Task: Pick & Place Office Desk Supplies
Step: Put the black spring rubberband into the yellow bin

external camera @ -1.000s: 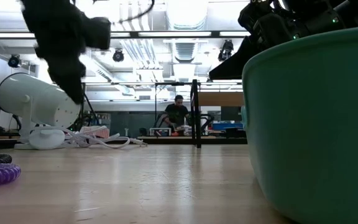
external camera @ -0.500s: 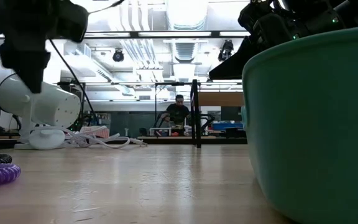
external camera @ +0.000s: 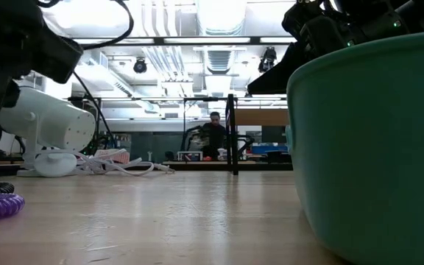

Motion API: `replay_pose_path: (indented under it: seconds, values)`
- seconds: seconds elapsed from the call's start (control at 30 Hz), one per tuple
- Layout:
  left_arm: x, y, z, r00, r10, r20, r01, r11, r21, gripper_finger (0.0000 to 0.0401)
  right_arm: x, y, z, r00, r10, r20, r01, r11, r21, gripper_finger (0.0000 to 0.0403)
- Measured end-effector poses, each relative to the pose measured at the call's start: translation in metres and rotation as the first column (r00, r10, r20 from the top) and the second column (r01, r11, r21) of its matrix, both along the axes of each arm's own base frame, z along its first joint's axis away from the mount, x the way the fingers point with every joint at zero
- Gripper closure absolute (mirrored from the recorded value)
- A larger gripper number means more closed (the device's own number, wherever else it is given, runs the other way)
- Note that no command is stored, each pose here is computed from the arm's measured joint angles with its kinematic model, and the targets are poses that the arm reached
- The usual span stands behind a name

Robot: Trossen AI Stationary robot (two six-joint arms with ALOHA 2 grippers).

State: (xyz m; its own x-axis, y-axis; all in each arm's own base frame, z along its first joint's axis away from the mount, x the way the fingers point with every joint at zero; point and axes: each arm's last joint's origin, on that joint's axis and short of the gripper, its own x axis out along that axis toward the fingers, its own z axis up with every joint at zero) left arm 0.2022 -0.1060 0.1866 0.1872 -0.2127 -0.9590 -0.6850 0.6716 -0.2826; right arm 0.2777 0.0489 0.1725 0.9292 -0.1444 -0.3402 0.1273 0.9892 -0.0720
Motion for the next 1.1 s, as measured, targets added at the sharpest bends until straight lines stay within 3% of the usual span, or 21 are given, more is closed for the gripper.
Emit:
replay_pose_path:
  seconds: [0.23,0.5,0.77,1.1]
  values:
    - [0.002,-0.001,-0.012,0.997,0.005,0.073,-0.002,0.999,-0.034,0.0204,0.0,0.0,0.0,1.0,0.0,0.0,0.0,1.0,0.0,0.033]
    - [-0.002,-0.005,-0.039,0.994,-0.082,0.079,0.089,0.992,-0.091,0.0204,0.0,0.0,0.0,1.0,0.0,0.0,0.0,1.0,0.0,0.0332]
    - [0.005,-0.009,-0.056,0.983,-0.175,0.051,0.178,0.982,-0.069,0.0208,0.0,0.0,0.0,1.0,0.0,0.0,0.0,1.0,0.0,0.0321]
    - [0.006,-0.009,-0.058,0.984,-0.171,0.046,0.173,0.984,-0.049,0.0238,0.0,0.0,0.0,1.0,0.0,0.0,0.0,1.0,0.0,0.0321]
